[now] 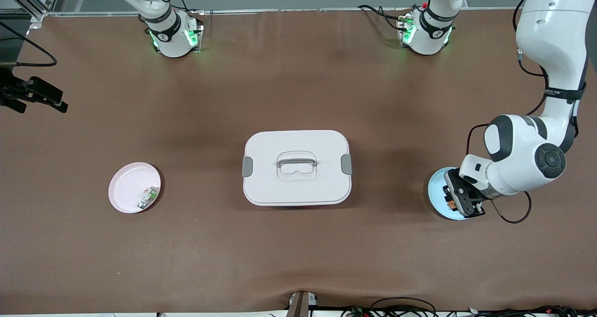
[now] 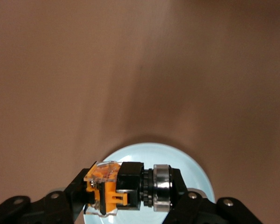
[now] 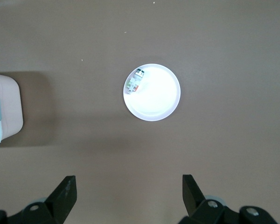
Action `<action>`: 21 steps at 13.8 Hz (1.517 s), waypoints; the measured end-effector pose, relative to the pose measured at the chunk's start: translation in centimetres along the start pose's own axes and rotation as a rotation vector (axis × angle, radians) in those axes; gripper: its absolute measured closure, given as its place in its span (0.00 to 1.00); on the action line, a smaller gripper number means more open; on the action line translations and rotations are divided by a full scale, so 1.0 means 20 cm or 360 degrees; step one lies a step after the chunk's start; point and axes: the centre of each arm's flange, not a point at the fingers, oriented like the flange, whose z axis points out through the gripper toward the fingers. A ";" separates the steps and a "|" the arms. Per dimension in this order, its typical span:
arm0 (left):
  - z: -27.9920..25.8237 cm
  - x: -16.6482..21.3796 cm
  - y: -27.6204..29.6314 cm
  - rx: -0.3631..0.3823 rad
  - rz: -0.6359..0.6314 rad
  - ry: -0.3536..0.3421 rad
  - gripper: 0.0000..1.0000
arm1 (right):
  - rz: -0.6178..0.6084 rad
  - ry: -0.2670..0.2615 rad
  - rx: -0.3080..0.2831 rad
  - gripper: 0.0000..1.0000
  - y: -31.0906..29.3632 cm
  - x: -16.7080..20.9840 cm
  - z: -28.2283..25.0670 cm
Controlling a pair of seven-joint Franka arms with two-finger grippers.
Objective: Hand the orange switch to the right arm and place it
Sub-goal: 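Lift the switch with the left gripper while the right gripper approaches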
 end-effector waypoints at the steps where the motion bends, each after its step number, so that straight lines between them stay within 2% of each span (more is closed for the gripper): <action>1: -0.06 0.06 0.01 -0.0021 -0.0060 0.0031 0.27 | -0.0027 -0.0014 0.0002 0.00 -0.06 0.01 0.02; 4: -0.25 0.24 0.07 -0.0079 -0.0377 0.0110 0.27 | -0.0054 -0.0060 0.0009 0.00 -0.34 0.06 0.12; 5: -0.31 0.31 0.11 -0.0098 -0.0514 0.0118 0.27 | -0.0072 -0.0060 0.0050 0.00 -0.43 0.07 0.16; 8: -0.46 0.55 0.22 -0.0153 -0.0952 0.0142 0.27 | -0.0064 -0.0087 0.0326 0.00 -0.59 0.11 0.22; 11: -0.50 0.79 0.36 -0.0233 -0.1433 0.0160 0.27 | -0.0031 -0.0091 0.0512 0.00 -0.65 0.17 0.28; 13: -0.53 0.92 0.45 -0.0288 -0.1732 0.0155 0.27 | -0.0017 -0.0099 0.0591 0.00 -0.69 0.20 0.35; 17: -0.63 1.11 0.56 -0.0367 -0.2230 0.0166 0.27 | 0.0004 -0.0070 0.0718 0.00 -0.81 0.22 0.44; 21: -0.67 1.28 0.68 -0.0444 -0.2706 0.0128 0.27 | 0.0033 -0.0032 0.0867 0.00 -0.92 0.22 0.46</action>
